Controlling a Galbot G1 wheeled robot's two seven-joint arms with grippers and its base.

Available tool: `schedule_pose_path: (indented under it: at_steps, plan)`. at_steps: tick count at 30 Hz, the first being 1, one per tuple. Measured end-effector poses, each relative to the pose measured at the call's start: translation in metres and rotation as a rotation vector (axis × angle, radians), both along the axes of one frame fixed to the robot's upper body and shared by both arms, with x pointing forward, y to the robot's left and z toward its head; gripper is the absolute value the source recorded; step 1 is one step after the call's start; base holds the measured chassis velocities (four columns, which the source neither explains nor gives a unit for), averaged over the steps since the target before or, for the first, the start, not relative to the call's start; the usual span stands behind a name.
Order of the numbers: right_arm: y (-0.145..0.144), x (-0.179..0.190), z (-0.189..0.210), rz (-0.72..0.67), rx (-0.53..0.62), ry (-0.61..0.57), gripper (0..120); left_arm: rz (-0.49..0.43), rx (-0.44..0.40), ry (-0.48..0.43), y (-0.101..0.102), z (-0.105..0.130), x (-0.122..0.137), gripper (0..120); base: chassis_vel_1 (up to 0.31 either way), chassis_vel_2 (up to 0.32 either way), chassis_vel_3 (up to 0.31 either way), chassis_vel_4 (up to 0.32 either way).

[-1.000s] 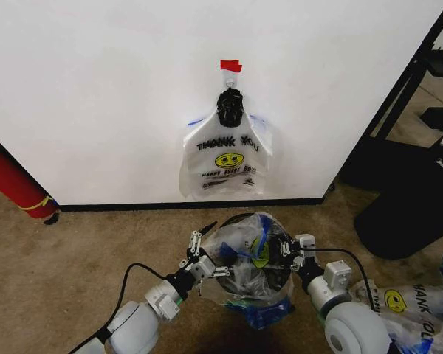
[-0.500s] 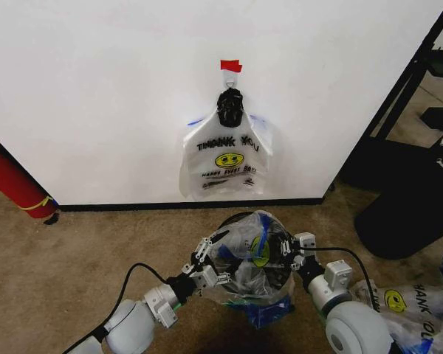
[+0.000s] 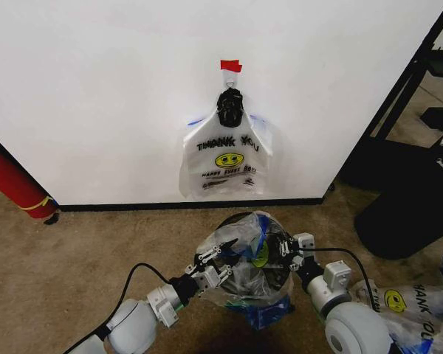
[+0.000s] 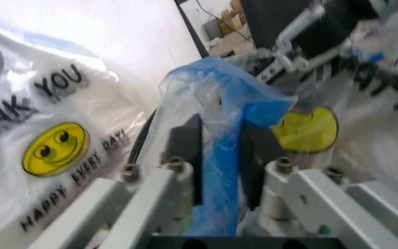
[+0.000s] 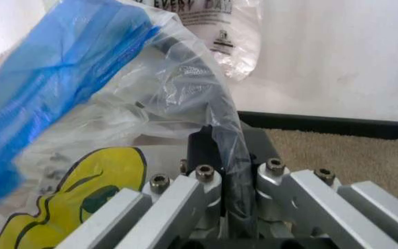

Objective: Pick up the garbage bag from the wall and place it over the trash bin.

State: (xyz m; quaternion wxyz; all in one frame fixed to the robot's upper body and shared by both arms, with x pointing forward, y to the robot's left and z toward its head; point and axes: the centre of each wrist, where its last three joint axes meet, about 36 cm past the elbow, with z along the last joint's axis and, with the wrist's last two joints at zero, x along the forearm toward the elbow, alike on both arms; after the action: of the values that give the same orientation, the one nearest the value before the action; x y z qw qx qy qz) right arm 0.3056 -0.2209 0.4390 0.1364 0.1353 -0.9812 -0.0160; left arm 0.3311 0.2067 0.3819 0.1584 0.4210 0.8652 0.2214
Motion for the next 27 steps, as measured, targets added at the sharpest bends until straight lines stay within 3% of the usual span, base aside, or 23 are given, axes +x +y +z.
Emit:
schedule_pose_path:
  at_steps: [3, 5, 10, 16, 23, 27]
  plan:
    - [-0.002, 0.002, -0.003, 0.005, -0.006, -0.014, 0, -0.008, -0.082, 0.089, -0.002, 0.0, 0.0, 0, 0.0, 0.0, 0.0, 0.0]
    - [-0.005, 0.003, -0.005, 0.013, -0.015, -0.03, 0, -0.003, -0.122, 0.132, -0.003, 0.001, 0.002, 0, 0.0, 0.0, 0.0, 0.0]
    - [-0.023, 0.008, -0.02, 0.097, -0.06, -0.135, 0, 0.031, -0.328, 0.33, -0.005, 0.018, 0.018, 0, 0.0, 0.0, 0.0, 0.0]
    - [-0.051, 0.017, -0.033, 0.226, -0.084, -0.231, 0, 0.081, -0.453, 0.433, 0.003, 0.044, 0.042, 0, 0.0, 0.0, 0.0, 0.0]
    - [-0.075, 0.025, -0.037, 0.303, -0.053, -0.288, 0, 0.202, -0.467, 0.504, 0.011, 0.054, 0.059, 0, 0.0, 0.0, 0.0, 0.0]
    - [-0.082, 0.03, -0.044, 0.337, 0.118, -0.337, 0, 0.283, -0.419, 0.548, 0.02, 0.037, 0.065, 0, 0.0, 0.0, 0.0, 0.0]
